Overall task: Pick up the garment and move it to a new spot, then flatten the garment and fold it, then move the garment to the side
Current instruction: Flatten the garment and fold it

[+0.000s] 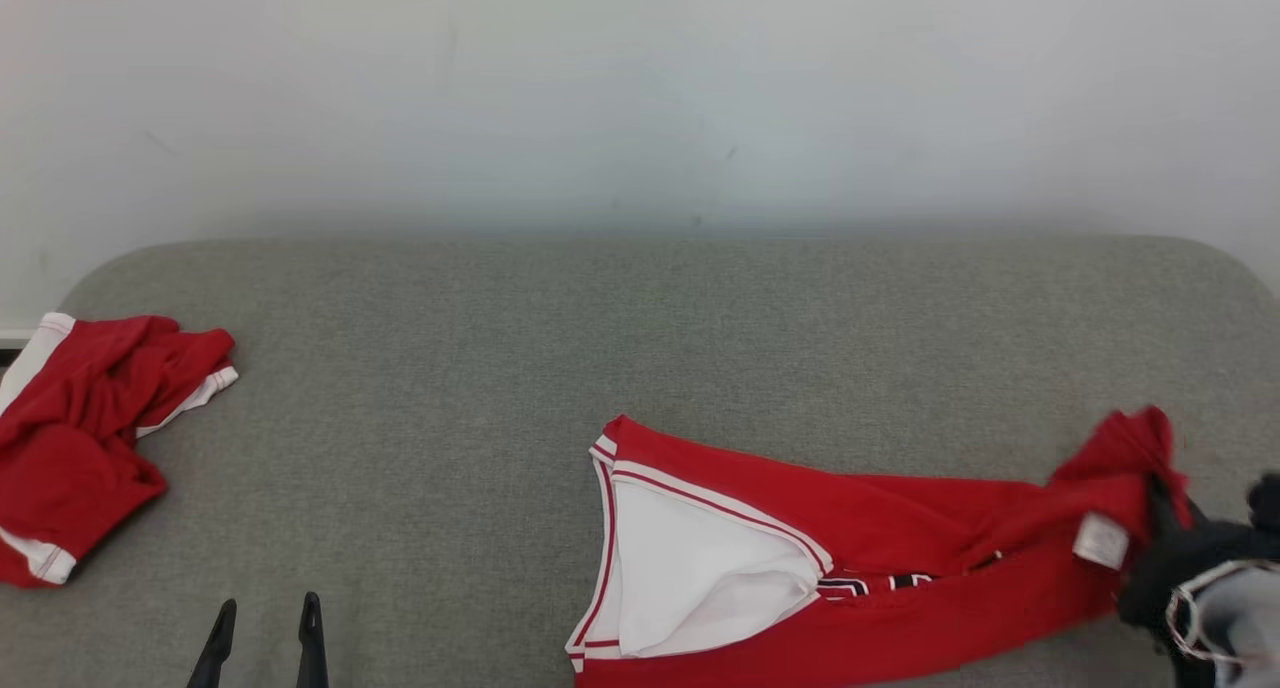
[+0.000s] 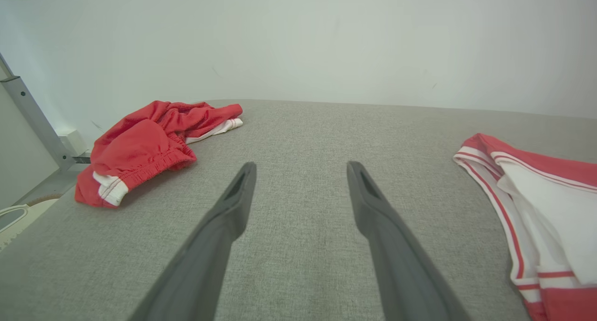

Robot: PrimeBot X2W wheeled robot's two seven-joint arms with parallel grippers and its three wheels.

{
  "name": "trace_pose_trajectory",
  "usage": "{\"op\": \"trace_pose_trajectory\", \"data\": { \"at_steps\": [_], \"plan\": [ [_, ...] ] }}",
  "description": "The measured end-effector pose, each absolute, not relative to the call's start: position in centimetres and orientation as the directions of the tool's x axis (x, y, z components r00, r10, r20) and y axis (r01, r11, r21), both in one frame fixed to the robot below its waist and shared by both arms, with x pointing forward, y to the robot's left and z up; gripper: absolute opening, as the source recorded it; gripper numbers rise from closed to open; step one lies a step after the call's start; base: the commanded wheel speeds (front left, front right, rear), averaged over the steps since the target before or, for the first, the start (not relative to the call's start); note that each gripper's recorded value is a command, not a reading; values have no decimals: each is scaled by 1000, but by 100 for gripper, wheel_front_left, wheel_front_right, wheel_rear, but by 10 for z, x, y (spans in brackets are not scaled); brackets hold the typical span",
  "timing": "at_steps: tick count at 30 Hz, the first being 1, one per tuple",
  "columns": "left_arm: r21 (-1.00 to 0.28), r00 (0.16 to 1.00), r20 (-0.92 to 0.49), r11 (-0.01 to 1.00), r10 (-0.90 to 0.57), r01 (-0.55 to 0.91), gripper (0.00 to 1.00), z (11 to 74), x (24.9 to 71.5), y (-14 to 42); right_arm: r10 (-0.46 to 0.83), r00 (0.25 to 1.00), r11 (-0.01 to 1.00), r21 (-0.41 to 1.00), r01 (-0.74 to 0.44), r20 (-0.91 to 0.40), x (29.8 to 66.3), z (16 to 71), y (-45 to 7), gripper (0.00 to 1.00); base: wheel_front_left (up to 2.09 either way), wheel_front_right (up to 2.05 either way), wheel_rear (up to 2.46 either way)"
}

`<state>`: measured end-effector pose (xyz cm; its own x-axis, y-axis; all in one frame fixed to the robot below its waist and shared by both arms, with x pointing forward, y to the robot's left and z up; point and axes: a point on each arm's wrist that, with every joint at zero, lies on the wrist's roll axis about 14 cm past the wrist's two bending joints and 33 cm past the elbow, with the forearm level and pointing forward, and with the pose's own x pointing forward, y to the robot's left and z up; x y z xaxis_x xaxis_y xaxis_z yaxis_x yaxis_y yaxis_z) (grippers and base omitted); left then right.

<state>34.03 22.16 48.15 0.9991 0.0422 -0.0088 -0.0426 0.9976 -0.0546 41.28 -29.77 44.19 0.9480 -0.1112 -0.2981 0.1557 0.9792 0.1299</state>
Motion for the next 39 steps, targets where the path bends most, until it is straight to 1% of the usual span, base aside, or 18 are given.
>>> {"op": "trace_pose_trajectory", "data": {
  "at_steps": [4,8,13,16,19,27,34,37,38,39],
  "plan": [
    [-54,1000,-11,998,28,-29,100,481,344,217,4,976,966,252,52,-216,432,473,-258,0,0,0,0],
    [-50,1000,-8,999,18,-18,100,482,345,214,154,975,929,359,-87,-161,435,497,-209,0,0,0,0],
    [-47,1000,-10,999,13,-14,100,480,344,214,345,933,840,476,-259,-102,427,519,-139,0,0,0,0],
    [-47,1000,-10,999,22,-22,100,481,343,216,432,899,793,507,-337,-78,422,527,-101,0,0,0,0],
    [-48,999,-10,998,33,-33,100,481,342,219,501,862,752,532,-390,-77,414,525,-65,0,0,0,0],
    [-60,999,-14,997,48,-49,100,479,337,222,600,794,700,547,-458,-103,410,514,3,0,0,0,0],
    [-69,998,-19,995,66,-67,100,477,333,226,616,770,728,496,-474,-167,419,493,26,0,0,0,0],
    [-69,997,-25,995,76,-78,100,476,331,229,613,766,733,500,-461,-192,420,484,28,0,0,0,0],
    [-70,997,-24,994,78,-79,100,476,331,230,616,758,738,494,-459,-215,418,477,30,16,0,0,0],
    [-70,996,-25,994,81,-82,100,476,331,231,614,756,743,490,-456,-227,417,472,30,88,0,0,0]
  ]
}}
